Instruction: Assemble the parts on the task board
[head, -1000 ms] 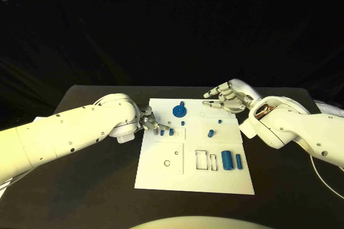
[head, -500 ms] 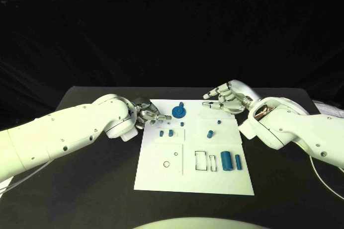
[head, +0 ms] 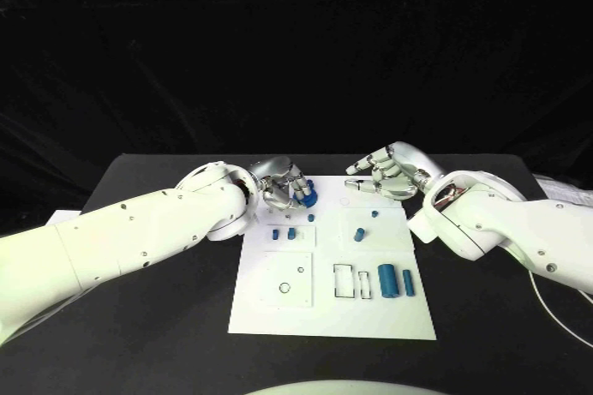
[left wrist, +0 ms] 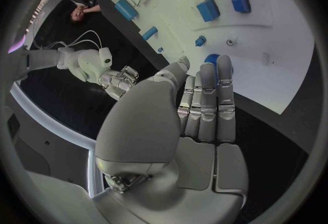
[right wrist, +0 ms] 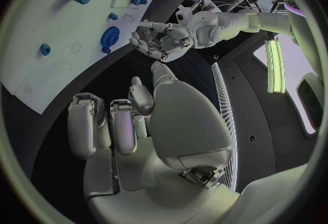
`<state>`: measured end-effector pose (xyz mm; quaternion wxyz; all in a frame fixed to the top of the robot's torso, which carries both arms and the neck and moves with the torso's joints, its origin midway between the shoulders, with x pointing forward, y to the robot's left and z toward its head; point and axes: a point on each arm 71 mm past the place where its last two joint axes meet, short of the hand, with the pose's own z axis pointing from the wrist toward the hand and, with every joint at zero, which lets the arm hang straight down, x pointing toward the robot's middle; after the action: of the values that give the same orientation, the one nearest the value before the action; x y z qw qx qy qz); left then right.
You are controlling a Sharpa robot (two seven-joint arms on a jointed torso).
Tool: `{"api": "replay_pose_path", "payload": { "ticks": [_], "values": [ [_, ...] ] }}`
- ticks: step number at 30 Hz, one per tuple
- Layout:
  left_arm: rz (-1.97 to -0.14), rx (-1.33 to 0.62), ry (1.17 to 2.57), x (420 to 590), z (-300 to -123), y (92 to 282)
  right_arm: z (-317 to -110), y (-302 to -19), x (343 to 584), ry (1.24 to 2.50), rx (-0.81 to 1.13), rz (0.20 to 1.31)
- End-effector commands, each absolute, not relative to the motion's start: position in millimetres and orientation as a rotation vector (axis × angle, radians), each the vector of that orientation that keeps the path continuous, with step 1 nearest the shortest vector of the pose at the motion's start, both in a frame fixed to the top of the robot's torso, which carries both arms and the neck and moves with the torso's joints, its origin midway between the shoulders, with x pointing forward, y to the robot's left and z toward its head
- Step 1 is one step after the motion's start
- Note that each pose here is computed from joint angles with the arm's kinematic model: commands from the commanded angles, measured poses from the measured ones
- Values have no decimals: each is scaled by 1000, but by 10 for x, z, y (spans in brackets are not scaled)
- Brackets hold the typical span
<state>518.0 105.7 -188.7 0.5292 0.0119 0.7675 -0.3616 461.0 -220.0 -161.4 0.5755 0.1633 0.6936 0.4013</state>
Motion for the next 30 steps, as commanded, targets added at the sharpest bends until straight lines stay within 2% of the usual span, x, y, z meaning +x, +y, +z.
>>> {"api": "replay_pose_path", "payload": {
  "ticks": [1,12,30],
  "values": [
    [-818,283,1750,5155,-1885,938,-1612,-2180,4604,1623,355,940],
    [-657,387,1833,5198,-2029,763,-1602,-2172,4604,1609,358,940],
    [-613,415,1874,5210,-2157,626,-1593,-2167,4604,1595,361,935]
  ]
}}
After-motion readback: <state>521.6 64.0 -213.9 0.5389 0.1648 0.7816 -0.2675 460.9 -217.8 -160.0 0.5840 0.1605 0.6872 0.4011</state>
